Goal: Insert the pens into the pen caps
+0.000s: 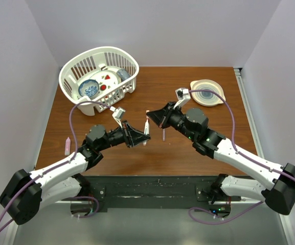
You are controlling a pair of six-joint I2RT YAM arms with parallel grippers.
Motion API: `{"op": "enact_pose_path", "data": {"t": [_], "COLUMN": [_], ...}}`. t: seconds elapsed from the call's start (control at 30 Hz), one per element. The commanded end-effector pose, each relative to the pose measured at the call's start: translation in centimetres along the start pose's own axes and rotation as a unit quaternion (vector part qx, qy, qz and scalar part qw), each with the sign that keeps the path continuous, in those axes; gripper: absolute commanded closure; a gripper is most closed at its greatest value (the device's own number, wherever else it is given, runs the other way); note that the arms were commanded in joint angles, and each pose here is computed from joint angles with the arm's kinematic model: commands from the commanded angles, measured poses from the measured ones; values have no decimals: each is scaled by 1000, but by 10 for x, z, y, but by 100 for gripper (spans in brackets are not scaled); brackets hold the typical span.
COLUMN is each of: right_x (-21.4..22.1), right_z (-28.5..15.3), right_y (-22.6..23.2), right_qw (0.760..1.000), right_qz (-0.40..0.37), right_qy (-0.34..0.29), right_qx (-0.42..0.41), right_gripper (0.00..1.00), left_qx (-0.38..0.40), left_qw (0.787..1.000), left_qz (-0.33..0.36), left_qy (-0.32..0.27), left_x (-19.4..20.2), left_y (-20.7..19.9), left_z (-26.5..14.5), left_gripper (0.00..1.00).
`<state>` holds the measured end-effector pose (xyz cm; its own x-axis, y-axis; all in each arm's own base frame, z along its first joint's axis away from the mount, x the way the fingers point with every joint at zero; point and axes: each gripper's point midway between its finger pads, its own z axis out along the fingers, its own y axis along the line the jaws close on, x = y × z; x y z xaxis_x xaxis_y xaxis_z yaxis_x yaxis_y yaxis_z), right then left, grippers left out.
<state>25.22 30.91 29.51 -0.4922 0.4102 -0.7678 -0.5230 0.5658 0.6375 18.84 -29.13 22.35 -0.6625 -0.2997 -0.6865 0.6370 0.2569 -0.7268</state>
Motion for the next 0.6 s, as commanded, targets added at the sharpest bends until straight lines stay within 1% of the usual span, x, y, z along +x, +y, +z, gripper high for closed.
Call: {"op": "enact_pose_path", "data": {"t": [0.0, 0.33, 0.57], "right_x": [-3, -4, -21], "right_z": [0, -2, 0], "right_y": [11, 10, 19], "right_qw": [1000, 1000, 1000], "right_qz": [-3, -5, -17], "right_qy": [5, 3, -13], "right_qx": [-9, -7, -8], "right_gripper": [100, 100, 100], "left_qx": [34, 37, 31], "left_qw": [997, 998, 998], "left_qz": [38, 39, 29], "left_qy": [-52, -45, -41], "left_x": [-31, -28, -20], "left_y": [-22, -21, -14], "left_z": [4, 5, 3], "left_gripper": [100, 100, 100]}}
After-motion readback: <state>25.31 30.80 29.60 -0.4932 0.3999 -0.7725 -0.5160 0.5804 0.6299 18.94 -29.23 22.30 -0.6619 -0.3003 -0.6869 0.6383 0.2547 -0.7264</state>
